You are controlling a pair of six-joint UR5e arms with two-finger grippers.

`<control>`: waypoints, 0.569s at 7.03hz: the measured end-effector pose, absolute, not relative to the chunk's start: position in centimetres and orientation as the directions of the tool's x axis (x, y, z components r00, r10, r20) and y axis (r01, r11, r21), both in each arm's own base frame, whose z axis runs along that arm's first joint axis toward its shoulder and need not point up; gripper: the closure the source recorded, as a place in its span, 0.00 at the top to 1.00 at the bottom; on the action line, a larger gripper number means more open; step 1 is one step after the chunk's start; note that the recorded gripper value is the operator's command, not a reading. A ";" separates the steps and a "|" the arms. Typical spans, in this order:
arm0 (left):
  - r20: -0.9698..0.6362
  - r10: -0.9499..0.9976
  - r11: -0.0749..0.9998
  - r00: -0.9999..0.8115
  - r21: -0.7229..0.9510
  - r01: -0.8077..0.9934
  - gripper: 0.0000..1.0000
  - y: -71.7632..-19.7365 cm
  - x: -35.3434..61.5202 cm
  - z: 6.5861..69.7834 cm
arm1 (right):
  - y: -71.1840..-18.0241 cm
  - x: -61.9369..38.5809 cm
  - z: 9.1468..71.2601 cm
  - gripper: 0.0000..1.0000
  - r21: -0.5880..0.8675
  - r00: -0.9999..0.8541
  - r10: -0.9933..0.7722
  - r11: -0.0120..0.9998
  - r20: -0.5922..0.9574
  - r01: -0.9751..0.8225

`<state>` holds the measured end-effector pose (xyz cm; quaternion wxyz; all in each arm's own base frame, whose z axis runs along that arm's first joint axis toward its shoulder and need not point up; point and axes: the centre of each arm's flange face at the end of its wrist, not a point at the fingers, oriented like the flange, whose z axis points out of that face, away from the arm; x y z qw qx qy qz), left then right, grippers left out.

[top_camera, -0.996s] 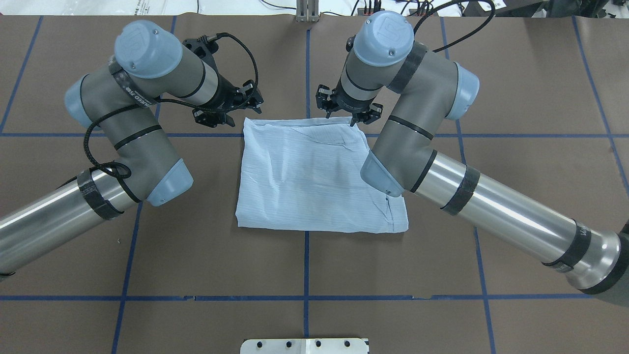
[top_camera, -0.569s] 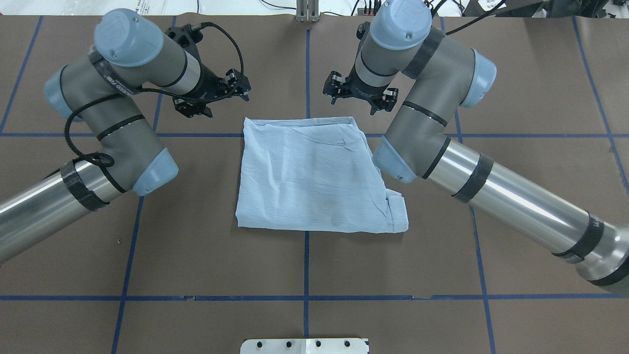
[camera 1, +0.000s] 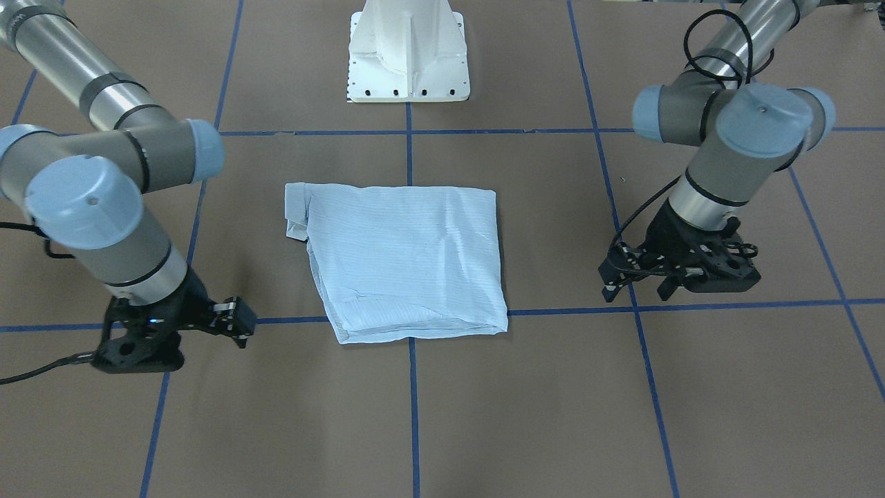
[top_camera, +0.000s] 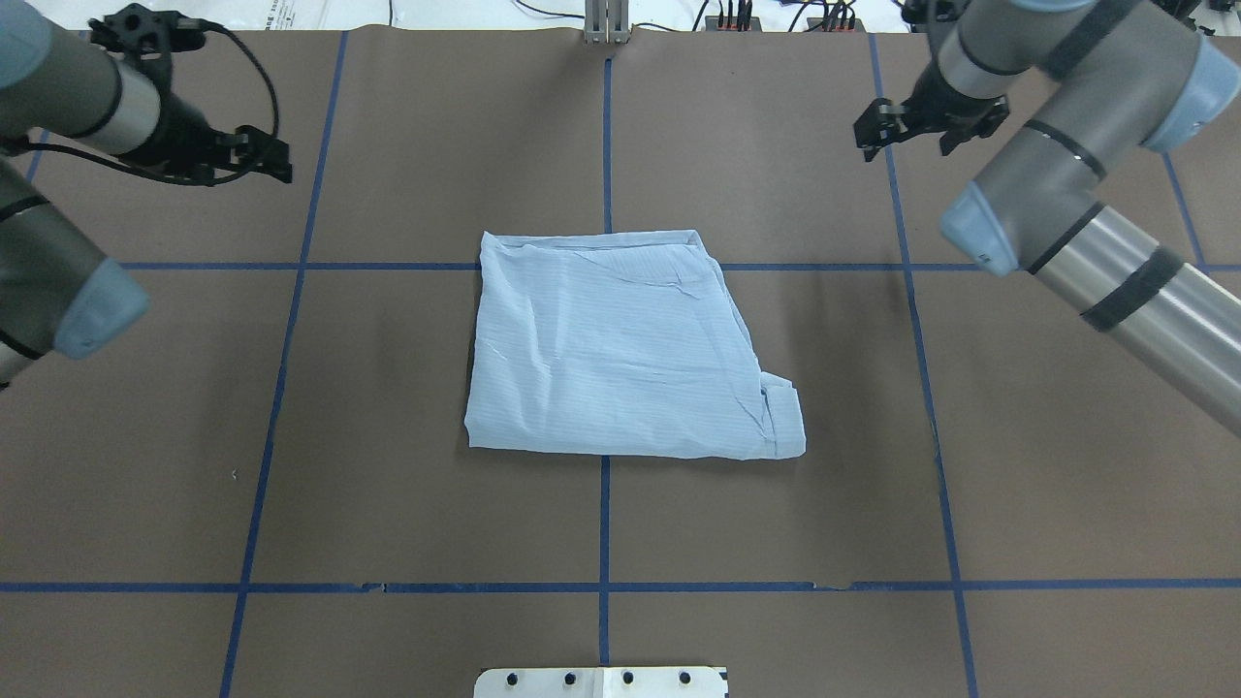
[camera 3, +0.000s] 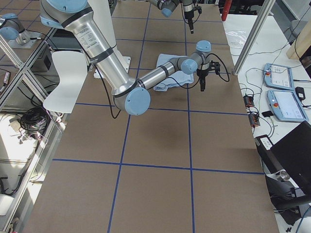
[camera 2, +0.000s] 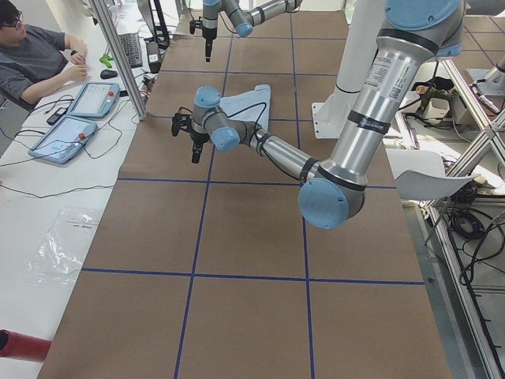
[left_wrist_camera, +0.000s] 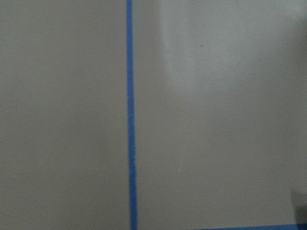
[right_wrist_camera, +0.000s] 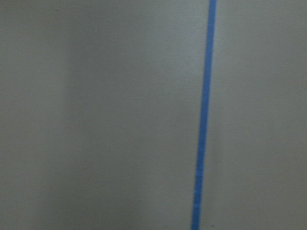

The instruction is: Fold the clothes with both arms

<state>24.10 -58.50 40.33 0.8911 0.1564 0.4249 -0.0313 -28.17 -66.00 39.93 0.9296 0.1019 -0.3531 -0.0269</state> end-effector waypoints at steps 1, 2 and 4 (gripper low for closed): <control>-0.725 0.140 0.941 0.674 0.308 0.137 1.00 -57.4 18.5 44.2 | -65.8 -23.3 44.3 1.00 0.232 0.753 -0.186 0.972 0.631 0.046; -0.684 0.188 0.932 0.705 0.350 0.090 1.00 -56.1 13.5 47.8 | -64.4 -18.8 48.5 1.00 0.230 0.746 -0.214 0.970 0.631 0.084; -0.657 0.164 0.937 0.736 0.336 0.091 1.00 -54.0 9.0 52.2 | -59.6 -13.6 52.4 1.00 0.214 0.726 -0.207 0.973 0.656 0.083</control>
